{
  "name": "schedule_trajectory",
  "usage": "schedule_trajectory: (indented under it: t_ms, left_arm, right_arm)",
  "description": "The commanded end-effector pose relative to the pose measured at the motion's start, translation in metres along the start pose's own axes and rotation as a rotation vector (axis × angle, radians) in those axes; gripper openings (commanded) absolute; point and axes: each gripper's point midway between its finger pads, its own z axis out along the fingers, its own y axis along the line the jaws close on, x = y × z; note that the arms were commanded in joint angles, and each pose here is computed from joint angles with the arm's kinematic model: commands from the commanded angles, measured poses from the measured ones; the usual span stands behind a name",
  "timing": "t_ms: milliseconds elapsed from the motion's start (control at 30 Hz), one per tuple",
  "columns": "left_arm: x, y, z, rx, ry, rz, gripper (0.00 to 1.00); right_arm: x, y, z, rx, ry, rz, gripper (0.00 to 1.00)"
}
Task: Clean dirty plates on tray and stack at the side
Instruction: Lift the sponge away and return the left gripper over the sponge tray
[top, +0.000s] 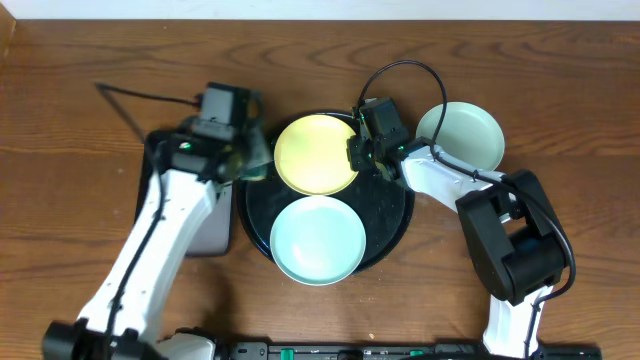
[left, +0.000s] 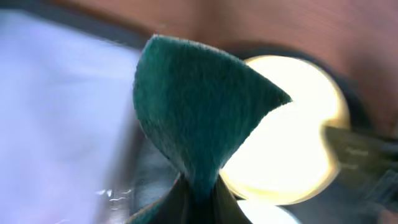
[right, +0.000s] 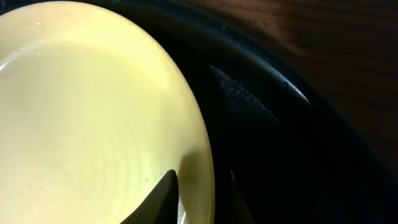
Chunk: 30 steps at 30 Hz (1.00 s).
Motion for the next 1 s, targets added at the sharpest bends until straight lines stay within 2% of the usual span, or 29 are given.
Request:
schedule_trajectory:
  t_ms: [0, 167, 500, 633, 767, 967]
  left_arm:
    - [-0.022, 0.061, -0.017, -0.248, -0.094, -0.002, 0.08]
    - [-0.019, 0.113, -0.011, -0.371, -0.054, -0.091, 0.08]
    - [-0.012, 0.182, 0.007, -0.469, -0.048, -0.292, 0.08]
    - [-0.015, 0.197, 0.011, -0.481, -0.076, -0.336, 0.08]
    - [-0.016, 0.202, 0.012, -0.483, -0.089, -0.358, 0.08]
    - [-0.019, 0.201, 0.012, -0.478, -0.107, -0.388, 0.08]
  right_arm:
    - [0.009, -0.003, 0.006, 0.013, 0.022, -0.002, 0.24]
    - [0.009, -0.003, 0.006, 0.014, 0.023, -0.002, 0.23]
    - [0.010, -0.003, 0.006, 0.016, 0.028, -0.002, 0.23]
    - [0.011, -0.003, 0.006, 0.015, 0.029, -0.002, 0.24]
    - [0.011, -0.003, 0.006, 0.016, 0.030, -0.002, 0.18]
    - [0.014, -0.003, 0.006, 0.018, 0.043, -0.003, 0.17]
